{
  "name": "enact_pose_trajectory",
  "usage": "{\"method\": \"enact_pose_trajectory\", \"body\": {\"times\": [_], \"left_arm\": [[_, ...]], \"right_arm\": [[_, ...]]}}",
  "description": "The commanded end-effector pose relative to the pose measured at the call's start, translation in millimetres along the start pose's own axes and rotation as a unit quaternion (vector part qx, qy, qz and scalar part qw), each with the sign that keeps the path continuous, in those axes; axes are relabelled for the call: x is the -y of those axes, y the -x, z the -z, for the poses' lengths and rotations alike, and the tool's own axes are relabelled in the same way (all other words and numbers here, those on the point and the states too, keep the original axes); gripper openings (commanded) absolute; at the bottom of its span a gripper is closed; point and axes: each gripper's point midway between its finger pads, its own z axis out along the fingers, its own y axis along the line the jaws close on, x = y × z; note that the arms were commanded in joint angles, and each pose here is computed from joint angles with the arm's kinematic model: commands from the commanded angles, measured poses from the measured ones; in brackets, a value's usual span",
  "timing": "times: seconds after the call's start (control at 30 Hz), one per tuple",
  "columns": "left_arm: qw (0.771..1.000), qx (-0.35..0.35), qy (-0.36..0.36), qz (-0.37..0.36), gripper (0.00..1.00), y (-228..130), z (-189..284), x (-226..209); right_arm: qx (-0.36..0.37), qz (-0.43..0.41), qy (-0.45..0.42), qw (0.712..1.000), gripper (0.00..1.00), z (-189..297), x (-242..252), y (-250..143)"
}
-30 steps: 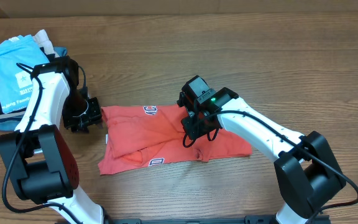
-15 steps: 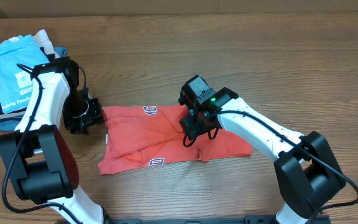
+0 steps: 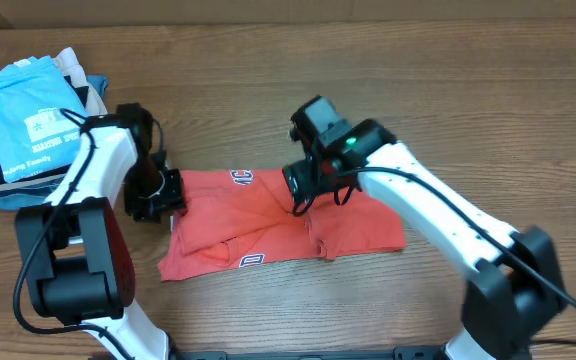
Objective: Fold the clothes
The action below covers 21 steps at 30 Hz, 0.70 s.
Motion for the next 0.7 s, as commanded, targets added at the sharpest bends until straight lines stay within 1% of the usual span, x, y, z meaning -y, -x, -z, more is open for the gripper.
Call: {"method": "enact_pose_trajectory", "body": {"times": [0.0, 0.17, 0.33, 0.67], "left_arm": [[1.0, 0.002, -0.005, -0.027, 0.53, -5.6, 2.2, 11.5], [0.999, 0.0, -0.001, -0.036, 0.54, -7.8, 1.5, 17.0], [1.0, -0.001, 0.005, -0.03, 0.55, -8.9, -2.8, 14.4], [1.0, 0.003, 0.003, -0.023, 0.58, -16.0, -42.2, 8.9]], "right_arm": [[0.067, -0.015, 0.004, 0.998, 0.84, 50.4, 4.0, 23.3], [0.049, -0.035, -0.007, 0.998, 0.84, 55.7, 20.8, 13.4], [0.039, -0.04, -0.011, 0.998, 0.84, 55.6, 25.5, 9.1], [0.039, -0.04, -0.011, 0.998, 0.84, 55.6, 25.4, 8.9]]}}
